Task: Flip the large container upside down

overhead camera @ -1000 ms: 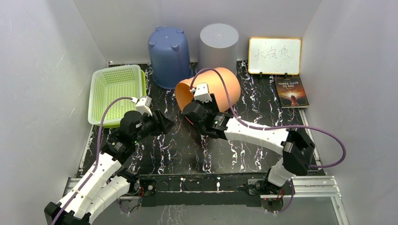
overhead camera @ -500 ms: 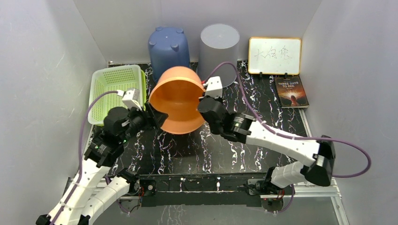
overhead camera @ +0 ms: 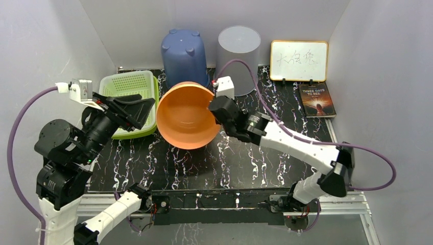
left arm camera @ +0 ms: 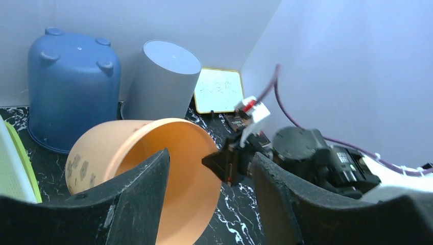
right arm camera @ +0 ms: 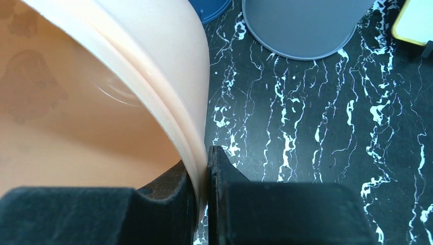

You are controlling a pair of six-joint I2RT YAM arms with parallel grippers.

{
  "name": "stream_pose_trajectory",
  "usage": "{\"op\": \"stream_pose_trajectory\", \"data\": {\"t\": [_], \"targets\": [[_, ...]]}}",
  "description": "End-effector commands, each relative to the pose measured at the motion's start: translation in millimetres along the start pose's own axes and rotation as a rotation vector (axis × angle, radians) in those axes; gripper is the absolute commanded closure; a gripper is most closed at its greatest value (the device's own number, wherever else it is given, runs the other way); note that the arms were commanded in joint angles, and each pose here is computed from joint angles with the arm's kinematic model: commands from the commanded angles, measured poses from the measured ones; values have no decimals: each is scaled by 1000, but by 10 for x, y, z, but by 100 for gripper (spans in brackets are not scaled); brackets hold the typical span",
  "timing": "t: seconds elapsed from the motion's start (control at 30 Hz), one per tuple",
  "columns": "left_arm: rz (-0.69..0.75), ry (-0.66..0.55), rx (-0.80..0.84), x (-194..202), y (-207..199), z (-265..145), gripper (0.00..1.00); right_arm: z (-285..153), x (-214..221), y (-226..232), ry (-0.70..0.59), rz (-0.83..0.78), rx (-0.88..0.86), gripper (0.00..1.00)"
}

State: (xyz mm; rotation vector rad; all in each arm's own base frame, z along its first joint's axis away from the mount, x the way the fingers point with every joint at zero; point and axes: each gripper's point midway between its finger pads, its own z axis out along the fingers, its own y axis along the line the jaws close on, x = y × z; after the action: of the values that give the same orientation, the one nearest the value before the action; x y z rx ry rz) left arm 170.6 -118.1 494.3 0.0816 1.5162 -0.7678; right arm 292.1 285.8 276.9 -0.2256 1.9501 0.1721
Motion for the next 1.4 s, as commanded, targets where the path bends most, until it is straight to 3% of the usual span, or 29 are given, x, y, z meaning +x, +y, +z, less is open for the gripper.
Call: {"op": "stream_pose_trajectory", "data": {"t": [0.0,0.2,0.6,0.7,0.77,0.93,1.1,1.37], "targets": [[28,65,-1,99,11,23,41,-40,-574,135,0,65,-61,100],[30,71,-10,123,33,-21,41,129,-458,-41,153,28,-85,100],[39,80,-40,180,107,-49,40,748,276,-274,400,20,-109,100],[47,89,-56,210,147,-53,40,818,363,-328,430,23,-97,76],[53,92,-66,222,171,-61,40,851,376,-380,422,31,-80,50],[61,99,-82,260,214,-66,39,792,158,-434,353,38,-83,33],[62,103,-85,295,236,-38,39,596,-214,-496,240,31,-98,30],[53,119,-85,376,257,16,39,161,-840,-238,23,-18,-290,29]]}}
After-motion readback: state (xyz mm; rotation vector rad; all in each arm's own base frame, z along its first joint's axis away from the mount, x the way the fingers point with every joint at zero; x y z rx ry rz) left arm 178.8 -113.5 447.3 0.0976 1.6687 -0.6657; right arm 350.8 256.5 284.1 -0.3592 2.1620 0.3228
